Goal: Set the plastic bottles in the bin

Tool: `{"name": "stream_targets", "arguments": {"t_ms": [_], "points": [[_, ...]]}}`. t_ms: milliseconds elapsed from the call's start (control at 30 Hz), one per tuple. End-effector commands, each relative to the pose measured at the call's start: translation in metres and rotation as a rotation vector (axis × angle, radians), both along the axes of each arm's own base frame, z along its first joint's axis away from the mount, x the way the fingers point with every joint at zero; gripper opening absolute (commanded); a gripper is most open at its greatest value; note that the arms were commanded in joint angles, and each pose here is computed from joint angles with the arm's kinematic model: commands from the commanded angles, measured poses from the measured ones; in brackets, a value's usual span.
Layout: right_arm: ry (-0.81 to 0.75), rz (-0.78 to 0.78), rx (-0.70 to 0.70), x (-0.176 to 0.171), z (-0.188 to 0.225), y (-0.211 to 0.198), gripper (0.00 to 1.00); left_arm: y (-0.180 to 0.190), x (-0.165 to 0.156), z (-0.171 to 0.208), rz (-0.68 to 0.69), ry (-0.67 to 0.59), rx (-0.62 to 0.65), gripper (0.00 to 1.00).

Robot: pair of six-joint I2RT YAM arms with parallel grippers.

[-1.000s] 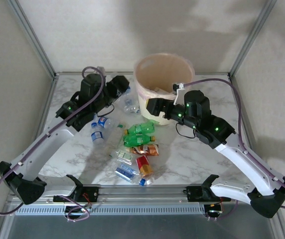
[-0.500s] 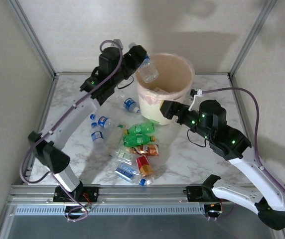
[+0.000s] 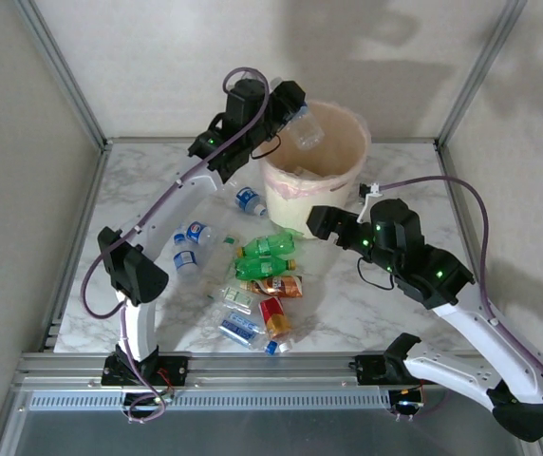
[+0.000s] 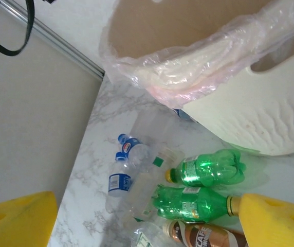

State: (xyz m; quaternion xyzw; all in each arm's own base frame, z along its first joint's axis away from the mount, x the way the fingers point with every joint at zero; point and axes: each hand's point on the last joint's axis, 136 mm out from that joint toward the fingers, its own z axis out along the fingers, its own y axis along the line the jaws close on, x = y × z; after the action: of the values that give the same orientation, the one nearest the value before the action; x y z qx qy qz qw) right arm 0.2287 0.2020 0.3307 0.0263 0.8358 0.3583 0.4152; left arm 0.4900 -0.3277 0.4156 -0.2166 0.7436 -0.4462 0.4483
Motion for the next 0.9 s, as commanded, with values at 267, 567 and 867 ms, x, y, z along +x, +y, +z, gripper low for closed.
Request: {"name": "stream_targets", "arguments": {"t_ms": [267, 567, 867], "points": [[0.019, -0.033, -0.02, -0.001, -0.01, -0.007, 0.91, 0.001, -0.003, 0.003, 0.049, -0.022, 0.105, 0.84], [0.087, -0.024, -0.13, -0.002, -0.041, -0.004, 0.88, 0.034, -0.032, 0.049, 0.111, -0.114, 0.195, 0.83], [0.187, 0.105, -0.294, -0.036, -0.107, 0.025, 0.88, 0.133, -0.107, 0.051, 0.249, -0.2, 0.332, 1.0]]}}
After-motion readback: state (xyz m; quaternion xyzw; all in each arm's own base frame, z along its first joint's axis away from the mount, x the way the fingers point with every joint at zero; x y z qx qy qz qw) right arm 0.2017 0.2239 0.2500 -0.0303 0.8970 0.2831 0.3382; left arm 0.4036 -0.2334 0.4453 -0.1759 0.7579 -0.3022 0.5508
